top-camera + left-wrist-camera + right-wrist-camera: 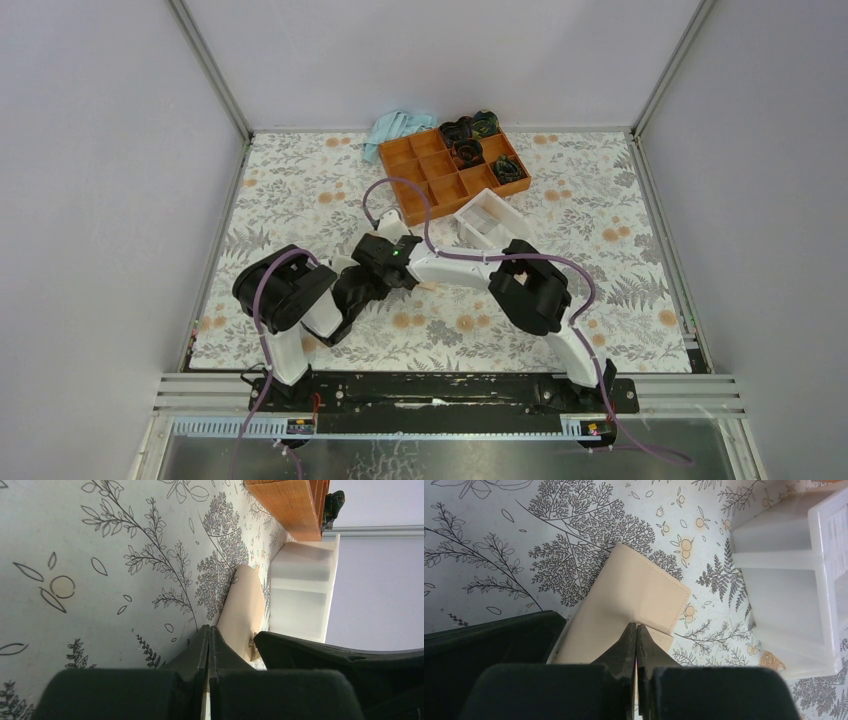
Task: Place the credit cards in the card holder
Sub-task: Close the card holder at the center of the board.
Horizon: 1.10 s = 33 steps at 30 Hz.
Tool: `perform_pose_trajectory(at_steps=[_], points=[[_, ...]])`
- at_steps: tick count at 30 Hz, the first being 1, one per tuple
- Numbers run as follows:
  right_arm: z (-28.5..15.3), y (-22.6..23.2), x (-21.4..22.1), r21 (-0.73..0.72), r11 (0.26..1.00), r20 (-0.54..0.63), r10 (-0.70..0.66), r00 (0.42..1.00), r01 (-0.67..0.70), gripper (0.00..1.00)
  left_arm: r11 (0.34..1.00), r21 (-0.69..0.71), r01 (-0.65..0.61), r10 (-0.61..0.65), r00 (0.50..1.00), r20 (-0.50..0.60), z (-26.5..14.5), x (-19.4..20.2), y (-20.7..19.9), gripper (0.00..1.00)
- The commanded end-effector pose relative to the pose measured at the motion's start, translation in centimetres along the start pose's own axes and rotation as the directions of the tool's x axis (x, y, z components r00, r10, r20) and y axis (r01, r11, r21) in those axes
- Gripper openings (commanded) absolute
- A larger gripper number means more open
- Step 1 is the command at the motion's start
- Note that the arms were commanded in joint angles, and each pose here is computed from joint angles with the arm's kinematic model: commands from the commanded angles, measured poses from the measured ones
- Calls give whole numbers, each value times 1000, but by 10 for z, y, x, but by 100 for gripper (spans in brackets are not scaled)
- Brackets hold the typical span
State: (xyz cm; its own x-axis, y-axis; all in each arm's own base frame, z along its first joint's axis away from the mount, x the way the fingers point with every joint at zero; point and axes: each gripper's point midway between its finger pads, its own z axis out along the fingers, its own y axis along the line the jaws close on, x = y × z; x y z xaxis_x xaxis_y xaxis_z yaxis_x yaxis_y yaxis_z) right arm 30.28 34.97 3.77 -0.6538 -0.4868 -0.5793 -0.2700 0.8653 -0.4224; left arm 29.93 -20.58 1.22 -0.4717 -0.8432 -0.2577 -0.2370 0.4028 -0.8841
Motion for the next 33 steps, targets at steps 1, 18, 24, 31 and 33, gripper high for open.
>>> perform_pose_trajectory(at_steps=[1,18,24,31,33], points=[[-23,-17,-31,12,998,99,64,993,-65,0,1000,10,-23,23,1000,-6,1,2,0,0],[-19,-15,-20,19,998,80,56,995,-58,0,1000,11,-24,24,1000,-4,1,3,0,0],[-17,-4,-16,-2,999,66,45,997,-45,0,1000,10,-23,23,1000,-5,1,3,0,0],[-17,2,-13,-20,999,53,46,998,-45,0,1000,11,-25,25,1000,-5,1,3,0,0],[-17,3,-13,-25,999,52,47,998,-46,0,1000,11,-26,26,1000,-5,1,3,0,0]])
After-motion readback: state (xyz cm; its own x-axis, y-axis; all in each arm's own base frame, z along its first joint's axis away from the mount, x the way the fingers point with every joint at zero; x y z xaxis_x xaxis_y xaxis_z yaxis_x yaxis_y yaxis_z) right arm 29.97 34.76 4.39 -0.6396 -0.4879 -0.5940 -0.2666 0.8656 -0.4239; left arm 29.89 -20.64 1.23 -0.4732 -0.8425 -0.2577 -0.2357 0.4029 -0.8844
